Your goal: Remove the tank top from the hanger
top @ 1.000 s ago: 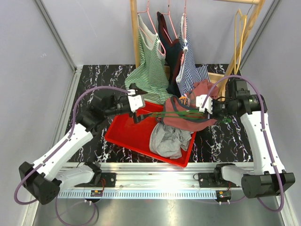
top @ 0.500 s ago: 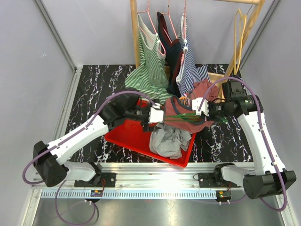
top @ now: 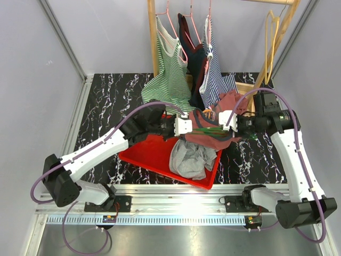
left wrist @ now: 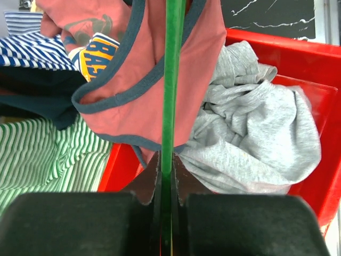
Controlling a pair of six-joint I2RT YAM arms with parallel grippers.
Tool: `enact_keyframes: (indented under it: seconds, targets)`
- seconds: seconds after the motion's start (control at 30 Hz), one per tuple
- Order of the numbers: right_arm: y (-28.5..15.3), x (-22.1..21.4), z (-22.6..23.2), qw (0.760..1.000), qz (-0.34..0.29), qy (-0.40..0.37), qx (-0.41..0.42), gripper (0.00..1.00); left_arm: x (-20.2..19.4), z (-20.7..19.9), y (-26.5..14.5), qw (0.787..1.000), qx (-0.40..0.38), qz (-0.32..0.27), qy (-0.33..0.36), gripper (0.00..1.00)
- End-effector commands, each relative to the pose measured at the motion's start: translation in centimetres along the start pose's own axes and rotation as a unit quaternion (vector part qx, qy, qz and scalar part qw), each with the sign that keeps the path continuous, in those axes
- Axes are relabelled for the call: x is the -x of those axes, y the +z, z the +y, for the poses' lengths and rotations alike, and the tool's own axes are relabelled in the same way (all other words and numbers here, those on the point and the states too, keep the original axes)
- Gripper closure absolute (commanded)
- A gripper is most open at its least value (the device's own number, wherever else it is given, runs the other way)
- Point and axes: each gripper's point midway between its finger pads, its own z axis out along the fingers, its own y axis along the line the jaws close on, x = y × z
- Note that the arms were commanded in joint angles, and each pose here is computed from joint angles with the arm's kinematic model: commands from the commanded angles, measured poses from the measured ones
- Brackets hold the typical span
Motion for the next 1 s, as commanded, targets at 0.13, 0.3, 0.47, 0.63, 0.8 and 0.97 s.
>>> enact_keyframes:
  seconds: [0.13, 0.3, 0.47, 0.63, 0.8, 0.97]
  targets:
    - [-2.0, 4.2, -2.8, 0.993, -0.062, 0.07, -0.076, 0.47, 1.7, 2.0, -1.5, 0.995, 0.079, -0.029, -0.057, 1.0]
    - [-4.6, 6.2, -5.0, 0.976, -0.078, 0.143, -0.145, 0.0, 1.5, 1.6, -2.9, 0.984, 0.112, -0.044, -0.133, 1.0]
    - [-6.6, 6.4, -6.1, 0.953, -0.071, 0.215, -0.2, 0.0, 0.9, 0.7, -3.7, 0.974, 0.119, -0.057, -0.186, 1.0]
    - [-6.1, 3.6, -5.6, 0.946, -0.036, 0.231, -0.224, 0.0, 0.4, 0.2, -4.4, 0.96, 0.122, -0.075, -0.239, 1.0]
    - [-5.6, 2.3, -4.2, 0.948, -0.021, 0.23, -0.217, 0.0, 0.5, -0.1, -5.4, 0.958, 0.124, -0.093, -0.241, 1.0]
    - [-5.5, 1.5, -3.7, 0.948, -0.009, 0.232, -0.217, 0.0, 0.2, -0.3, -5.7, 0.959, 0.123, -0.089, -0.238, 1.0]
